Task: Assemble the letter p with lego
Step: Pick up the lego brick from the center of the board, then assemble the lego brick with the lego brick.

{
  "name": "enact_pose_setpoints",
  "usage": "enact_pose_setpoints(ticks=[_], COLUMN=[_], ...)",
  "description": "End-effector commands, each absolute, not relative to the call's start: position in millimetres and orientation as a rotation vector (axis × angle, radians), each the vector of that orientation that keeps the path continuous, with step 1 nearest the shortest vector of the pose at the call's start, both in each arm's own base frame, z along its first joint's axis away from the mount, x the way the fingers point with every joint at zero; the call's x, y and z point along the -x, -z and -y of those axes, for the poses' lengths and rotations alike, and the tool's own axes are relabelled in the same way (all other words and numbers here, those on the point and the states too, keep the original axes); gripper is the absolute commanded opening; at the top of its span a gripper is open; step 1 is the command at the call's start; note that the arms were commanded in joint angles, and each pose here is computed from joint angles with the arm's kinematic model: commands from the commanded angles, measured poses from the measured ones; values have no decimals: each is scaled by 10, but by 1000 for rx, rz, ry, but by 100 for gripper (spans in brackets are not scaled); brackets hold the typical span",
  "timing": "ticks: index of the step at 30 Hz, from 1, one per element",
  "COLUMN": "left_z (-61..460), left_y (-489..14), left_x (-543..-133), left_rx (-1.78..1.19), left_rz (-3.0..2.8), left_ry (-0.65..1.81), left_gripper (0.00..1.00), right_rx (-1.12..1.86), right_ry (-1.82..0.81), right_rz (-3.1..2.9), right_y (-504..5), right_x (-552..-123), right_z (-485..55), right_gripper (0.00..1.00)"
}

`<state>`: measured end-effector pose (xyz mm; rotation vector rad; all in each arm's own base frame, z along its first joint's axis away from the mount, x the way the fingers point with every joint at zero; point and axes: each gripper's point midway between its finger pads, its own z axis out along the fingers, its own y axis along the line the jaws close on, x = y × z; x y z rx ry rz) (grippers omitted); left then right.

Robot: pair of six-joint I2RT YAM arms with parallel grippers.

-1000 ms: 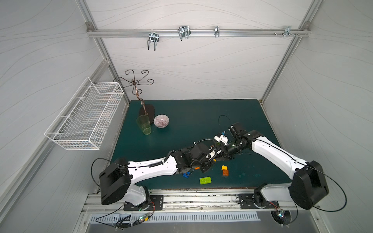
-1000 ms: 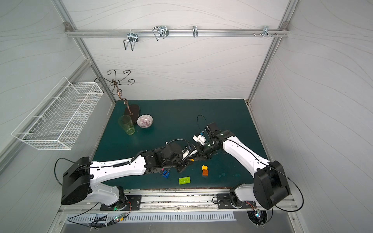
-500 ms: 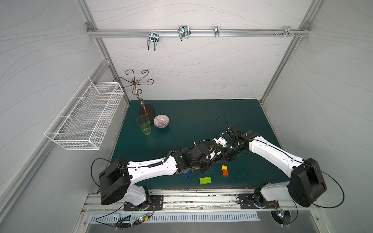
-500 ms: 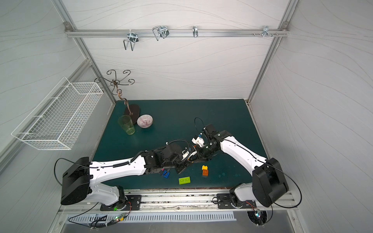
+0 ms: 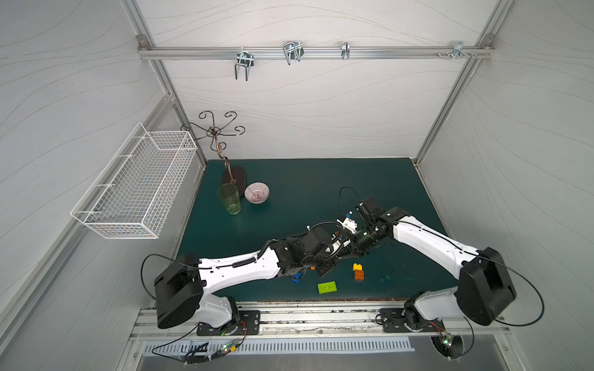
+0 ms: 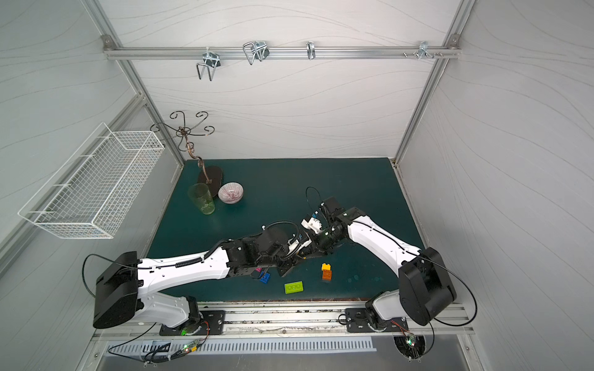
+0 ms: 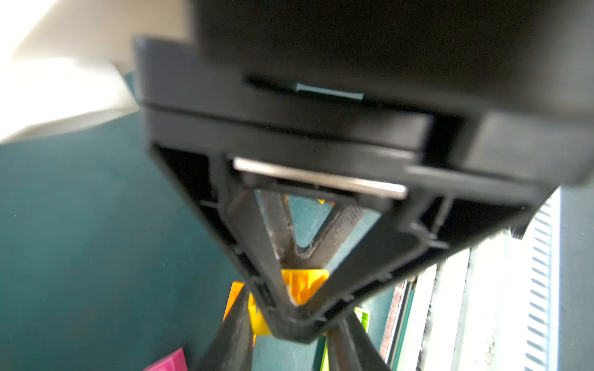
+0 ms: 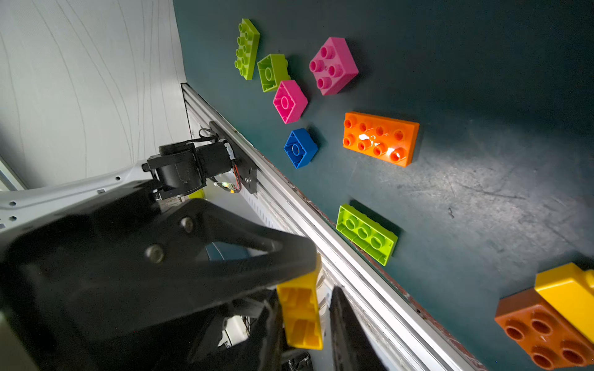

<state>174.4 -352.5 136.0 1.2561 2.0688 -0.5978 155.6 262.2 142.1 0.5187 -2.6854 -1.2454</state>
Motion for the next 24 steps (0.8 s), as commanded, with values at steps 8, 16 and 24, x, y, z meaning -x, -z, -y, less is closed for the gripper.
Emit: enact_pose_setpoints(ticks=[8,16,24], left_z=[3644,3104,2196], left_y=[-1910,-2016,-1602], left_x=[-1901,-2299,-2906], left_rx=[-1122,-776,-170], left_rz=[-1950,-2079,-2244], left_ry=[719,730,584], left_gripper=[65,95,99], right_rx=[-541,-558,-629], right_ry=[1135,927,649], right_rz=[2825,3069,3253], right_y=[-1387,-1353,-1038], right_x=[-1699,-2026,-2532], right_z=[-2559,-2355,-2341], right_gripper=[0,0,0])
